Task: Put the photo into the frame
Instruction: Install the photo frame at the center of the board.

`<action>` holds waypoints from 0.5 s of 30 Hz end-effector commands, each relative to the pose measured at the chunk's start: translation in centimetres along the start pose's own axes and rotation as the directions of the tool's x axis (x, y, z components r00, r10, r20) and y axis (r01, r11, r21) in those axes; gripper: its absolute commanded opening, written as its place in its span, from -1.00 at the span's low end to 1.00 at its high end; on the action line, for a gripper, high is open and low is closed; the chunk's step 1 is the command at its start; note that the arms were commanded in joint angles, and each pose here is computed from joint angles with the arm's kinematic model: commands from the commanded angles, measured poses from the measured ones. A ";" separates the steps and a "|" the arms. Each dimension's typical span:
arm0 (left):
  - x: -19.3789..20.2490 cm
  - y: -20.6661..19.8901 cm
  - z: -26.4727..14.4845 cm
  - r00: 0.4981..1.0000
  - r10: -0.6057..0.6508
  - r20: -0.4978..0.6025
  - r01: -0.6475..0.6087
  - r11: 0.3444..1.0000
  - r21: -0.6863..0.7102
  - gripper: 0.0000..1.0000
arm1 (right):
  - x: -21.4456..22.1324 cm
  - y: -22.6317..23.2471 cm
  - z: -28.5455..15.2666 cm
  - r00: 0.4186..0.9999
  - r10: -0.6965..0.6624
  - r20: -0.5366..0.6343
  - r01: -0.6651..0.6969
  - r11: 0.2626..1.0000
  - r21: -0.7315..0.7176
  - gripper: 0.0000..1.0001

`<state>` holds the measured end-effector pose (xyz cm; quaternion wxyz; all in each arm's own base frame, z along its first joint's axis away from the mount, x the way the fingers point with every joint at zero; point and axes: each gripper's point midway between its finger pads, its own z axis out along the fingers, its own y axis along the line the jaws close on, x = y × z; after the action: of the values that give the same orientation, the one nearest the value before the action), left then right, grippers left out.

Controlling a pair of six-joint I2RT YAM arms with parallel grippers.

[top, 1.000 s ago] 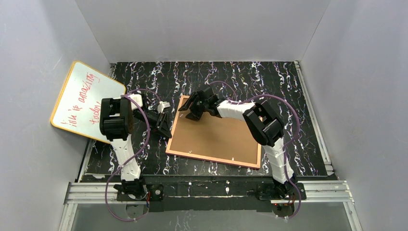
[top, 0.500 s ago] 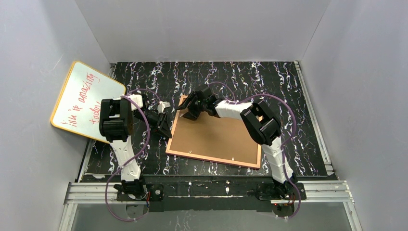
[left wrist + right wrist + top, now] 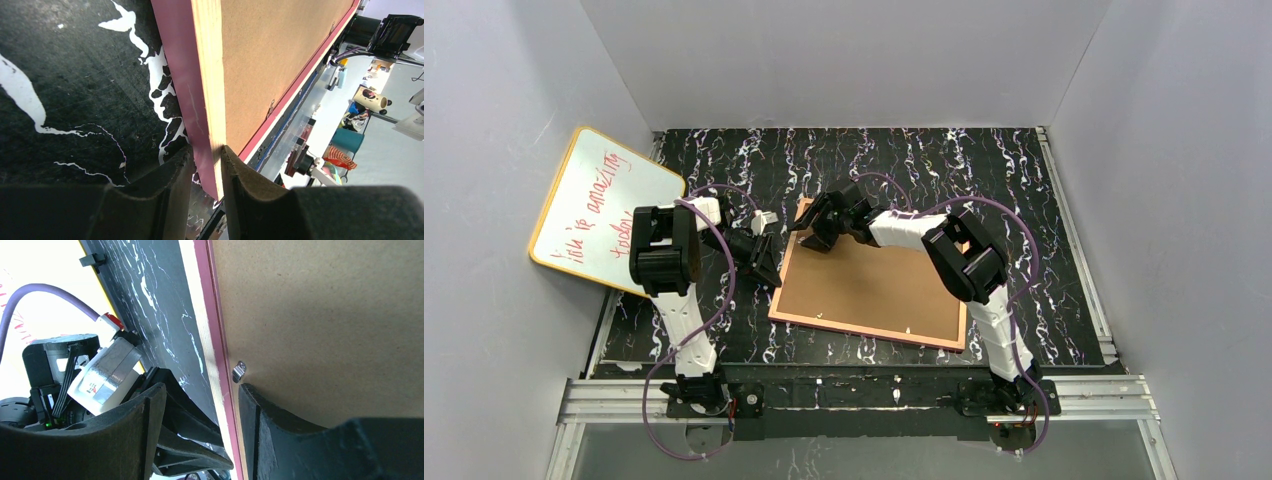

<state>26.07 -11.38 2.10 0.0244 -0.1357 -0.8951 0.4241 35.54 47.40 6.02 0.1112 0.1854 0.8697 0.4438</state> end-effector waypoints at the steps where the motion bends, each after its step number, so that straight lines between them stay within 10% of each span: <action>1: -0.6 3.8 0.3 0.991 0.132 -0.013 -0.133 0.978 -0.161 -0.46 | 0.1 0.0 0.3 1.000 0.013 0.013 -0.013 1.000 0.016 0.27; 15: -0.4 4.0 0.3 0.990 0.139 -0.019 -0.140 0.976 -0.166 -0.46 | -0.6 0.0 1.5 0.999 0.034 0.038 -0.034 0.999 0.019 0.19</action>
<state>26.04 -11.37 2.09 0.0225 -0.1374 -0.8952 0.4233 35.83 47.65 5.91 0.1124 0.2004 0.8685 0.4393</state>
